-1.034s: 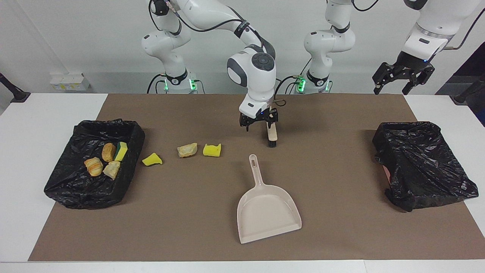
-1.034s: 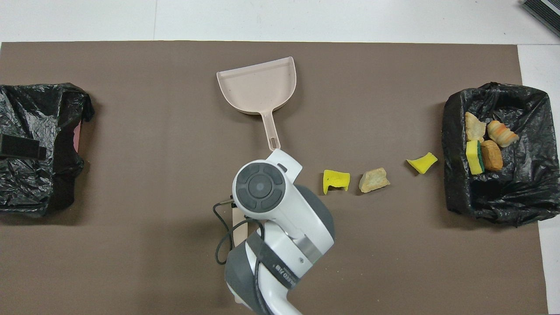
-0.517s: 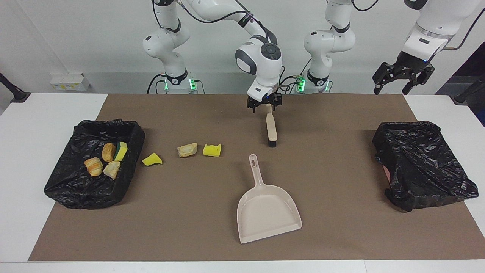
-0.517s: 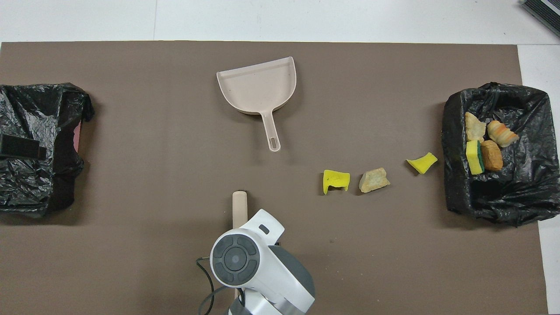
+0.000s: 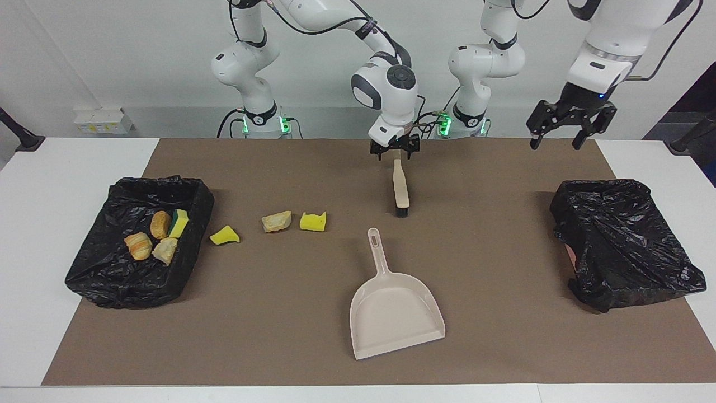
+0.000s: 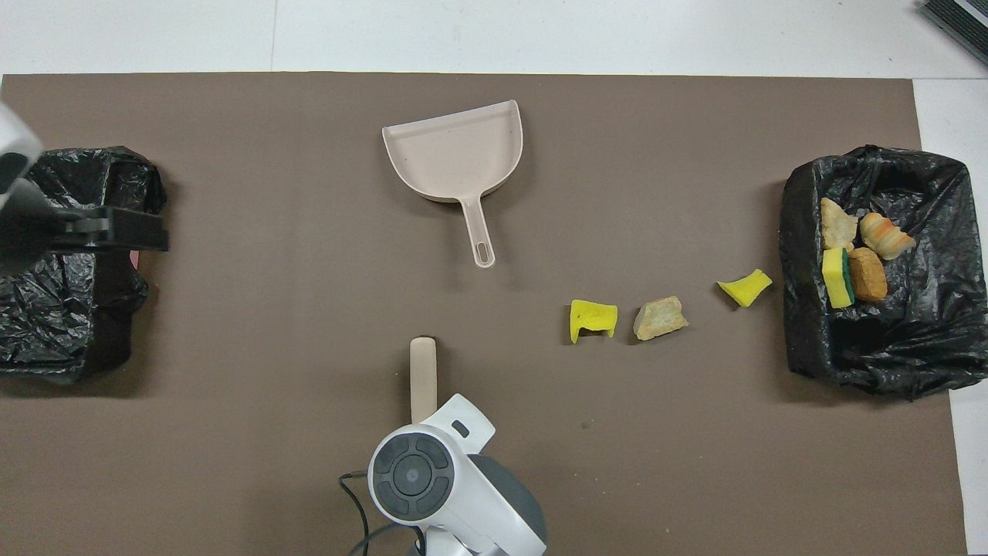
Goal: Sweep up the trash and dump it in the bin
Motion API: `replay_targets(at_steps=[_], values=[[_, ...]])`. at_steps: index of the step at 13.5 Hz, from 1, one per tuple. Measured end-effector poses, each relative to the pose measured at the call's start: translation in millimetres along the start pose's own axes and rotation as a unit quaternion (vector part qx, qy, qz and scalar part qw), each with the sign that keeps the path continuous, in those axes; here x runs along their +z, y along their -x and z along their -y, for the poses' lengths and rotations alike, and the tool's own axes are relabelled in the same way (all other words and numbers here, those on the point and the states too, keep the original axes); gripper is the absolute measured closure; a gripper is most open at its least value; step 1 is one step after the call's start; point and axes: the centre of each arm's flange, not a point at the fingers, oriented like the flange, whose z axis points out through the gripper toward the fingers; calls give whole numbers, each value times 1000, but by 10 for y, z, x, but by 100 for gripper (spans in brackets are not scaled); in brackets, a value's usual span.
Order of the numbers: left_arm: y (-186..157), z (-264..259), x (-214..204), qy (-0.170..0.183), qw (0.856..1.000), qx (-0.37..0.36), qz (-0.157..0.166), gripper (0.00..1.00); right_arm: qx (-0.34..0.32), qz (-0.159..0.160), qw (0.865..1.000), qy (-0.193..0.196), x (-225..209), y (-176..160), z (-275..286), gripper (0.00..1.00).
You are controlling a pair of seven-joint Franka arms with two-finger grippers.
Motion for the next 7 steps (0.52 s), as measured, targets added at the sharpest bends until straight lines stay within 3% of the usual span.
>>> replay_targets(at_steps=[3,4,5,6,7], values=[[-165,-722,470,15,1000,-24,-11,0,-8,11,1000,6,109,150,47,11],[-222,-872,630,20,999,-39,-14,0,-8,11,1000,6,113,159,51,19],[-267,-999,798,22,998,-53,-11,0,-8,11,1000,6,112,157,50,19],[-298,-1133,969,23,998,-63,-6,0,-8,11,1000,6,112,157,50,25],[-322,-1270,1128,25,997,-68,-3,0,-8,11,1000,6,112,157,50,39]])
